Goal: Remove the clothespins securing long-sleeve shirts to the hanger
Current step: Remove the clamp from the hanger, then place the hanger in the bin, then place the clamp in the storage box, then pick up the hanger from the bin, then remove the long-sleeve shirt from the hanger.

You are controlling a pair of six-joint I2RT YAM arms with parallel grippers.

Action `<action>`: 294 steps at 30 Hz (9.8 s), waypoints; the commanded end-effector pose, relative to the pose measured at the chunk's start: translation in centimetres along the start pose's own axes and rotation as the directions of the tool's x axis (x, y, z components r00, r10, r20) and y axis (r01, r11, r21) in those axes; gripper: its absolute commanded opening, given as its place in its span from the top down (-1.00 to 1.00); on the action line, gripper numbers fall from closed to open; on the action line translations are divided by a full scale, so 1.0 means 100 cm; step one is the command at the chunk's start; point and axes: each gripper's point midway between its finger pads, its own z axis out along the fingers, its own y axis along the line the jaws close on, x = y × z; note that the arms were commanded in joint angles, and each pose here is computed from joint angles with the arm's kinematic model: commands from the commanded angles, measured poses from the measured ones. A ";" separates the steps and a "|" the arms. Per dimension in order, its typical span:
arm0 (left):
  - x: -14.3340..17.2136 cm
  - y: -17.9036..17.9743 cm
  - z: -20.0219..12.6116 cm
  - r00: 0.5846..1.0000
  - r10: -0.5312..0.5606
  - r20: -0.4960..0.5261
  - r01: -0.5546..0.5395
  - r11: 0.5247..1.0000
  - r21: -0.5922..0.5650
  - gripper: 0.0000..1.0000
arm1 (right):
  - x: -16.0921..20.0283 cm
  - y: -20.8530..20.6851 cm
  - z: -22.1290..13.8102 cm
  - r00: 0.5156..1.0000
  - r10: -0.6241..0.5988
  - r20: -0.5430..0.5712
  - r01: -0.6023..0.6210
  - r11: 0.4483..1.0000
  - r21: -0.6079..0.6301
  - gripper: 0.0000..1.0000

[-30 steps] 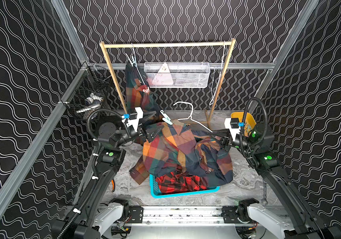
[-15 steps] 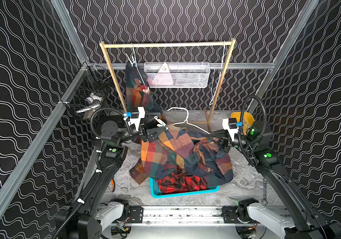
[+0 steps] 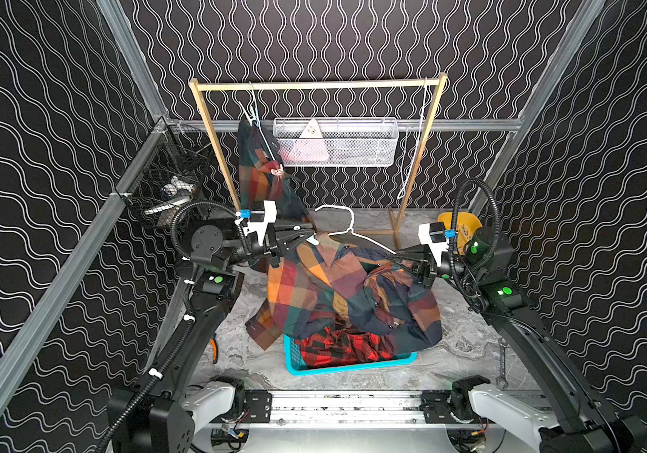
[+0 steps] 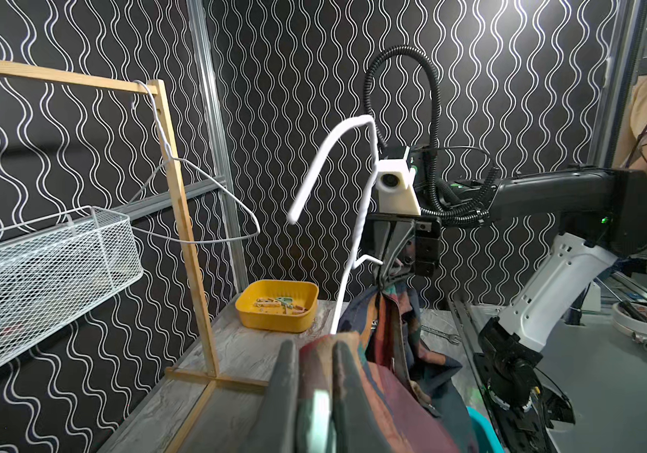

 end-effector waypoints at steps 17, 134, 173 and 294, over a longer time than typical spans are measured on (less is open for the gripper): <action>-0.047 0.004 -0.014 0.992 0.122 -0.013 -0.121 0.964 -0.238 1.00 | 0.129 0.003 0.026 0.852 0.440 -0.282 -0.389 0.894 0.220 1.00; 0.122 0.017 0.046 0.876 -0.355 -0.327 0.182 0.870 -0.458 -0.76 | 0.259 -0.351 -0.262 0.599 0.547 0.584 -0.570 -0.221 0.791 -0.40; 0.365 -0.118 -0.006 0.533 -0.648 -0.544 0.301 0.746 -0.594 -0.51 | 0.144 -0.053 0.075 0.714 0.629 -0.308 -0.516 0.770 0.376 -0.32; 0.137 0.104 -0.125 0.866 -0.470 -0.172 -0.025 0.304 -0.952 1.00 | -0.032 -0.025 -0.036 0.978 0.022 0.209 -0.061 0.981 0.184 1.00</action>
